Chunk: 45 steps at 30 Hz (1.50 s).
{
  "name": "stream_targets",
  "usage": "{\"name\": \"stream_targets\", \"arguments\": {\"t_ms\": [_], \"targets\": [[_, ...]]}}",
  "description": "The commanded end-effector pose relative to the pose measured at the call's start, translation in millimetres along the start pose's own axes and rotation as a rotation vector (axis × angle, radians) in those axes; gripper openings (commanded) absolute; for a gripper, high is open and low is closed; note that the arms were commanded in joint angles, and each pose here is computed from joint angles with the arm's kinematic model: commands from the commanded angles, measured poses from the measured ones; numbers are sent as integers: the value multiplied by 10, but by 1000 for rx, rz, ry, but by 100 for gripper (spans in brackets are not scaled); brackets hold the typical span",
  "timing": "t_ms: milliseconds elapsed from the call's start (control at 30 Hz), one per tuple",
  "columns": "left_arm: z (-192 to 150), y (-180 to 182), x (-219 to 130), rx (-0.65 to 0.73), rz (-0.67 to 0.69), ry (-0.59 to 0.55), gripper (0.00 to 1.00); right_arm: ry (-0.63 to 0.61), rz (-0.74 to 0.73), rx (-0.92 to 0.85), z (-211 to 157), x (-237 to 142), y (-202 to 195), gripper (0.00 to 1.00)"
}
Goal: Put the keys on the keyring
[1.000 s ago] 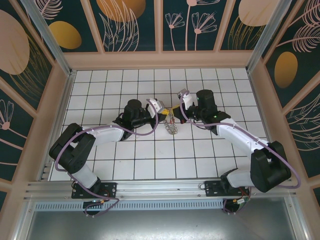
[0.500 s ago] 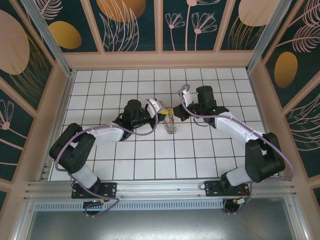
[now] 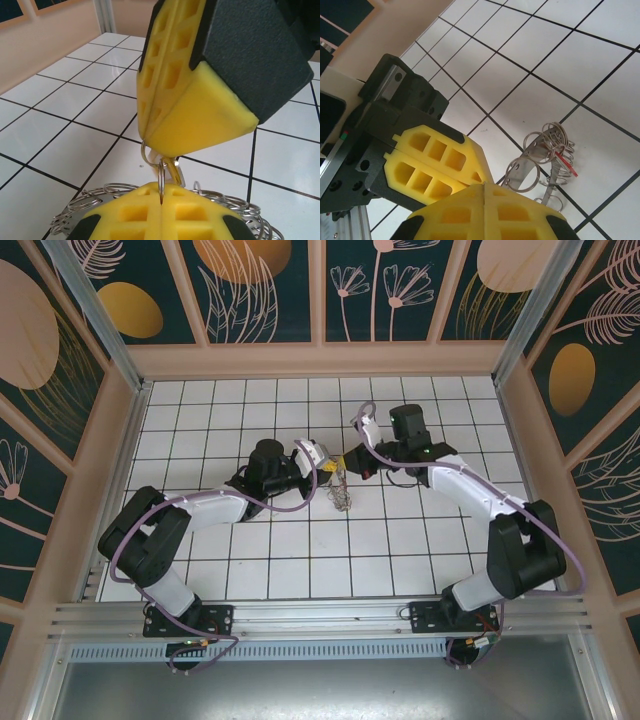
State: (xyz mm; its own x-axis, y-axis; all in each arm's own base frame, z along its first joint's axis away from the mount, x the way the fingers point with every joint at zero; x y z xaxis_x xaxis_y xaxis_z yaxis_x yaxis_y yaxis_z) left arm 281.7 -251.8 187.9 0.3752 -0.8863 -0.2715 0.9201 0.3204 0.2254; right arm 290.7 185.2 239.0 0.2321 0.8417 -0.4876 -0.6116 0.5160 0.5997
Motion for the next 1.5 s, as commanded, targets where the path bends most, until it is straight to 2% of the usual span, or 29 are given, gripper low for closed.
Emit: {"name": "stream_targets", "arguments": {"t_ms": [0,300,633,1233,1467], "targets": [[160,50,-10,40,0,-37,0,35,0,-51,40,32,68,0],[147,58,-10,34,4,-31,0,85,-17,-101,20,58,120,0],[98,61,34,24,-16,11,0,31,-132,-46,-20,0,-54,0],[86,66,131,8,-75,21,0,-3,-5,-81,8,-11,119,0],[91,75,114,11,-54,26,0,7,-32,-84,-33,-21,115,0]]}}
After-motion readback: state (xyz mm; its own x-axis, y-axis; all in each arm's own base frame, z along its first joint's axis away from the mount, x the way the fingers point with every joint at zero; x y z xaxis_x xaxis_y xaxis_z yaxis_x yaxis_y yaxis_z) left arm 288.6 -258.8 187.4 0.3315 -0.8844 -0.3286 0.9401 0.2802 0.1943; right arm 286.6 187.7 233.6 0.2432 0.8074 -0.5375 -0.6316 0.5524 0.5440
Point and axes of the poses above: each hand's point on the last joint's axis, 136 mm out from that joint toward the fingers, its own x axis out along the fingers, its own y axis along the line the jaws close on, z = x × y, the point moved 10 cm from there along -x, back along the fingers, and after that the axes turned 13 degrees about x, right-handed, at the moved point
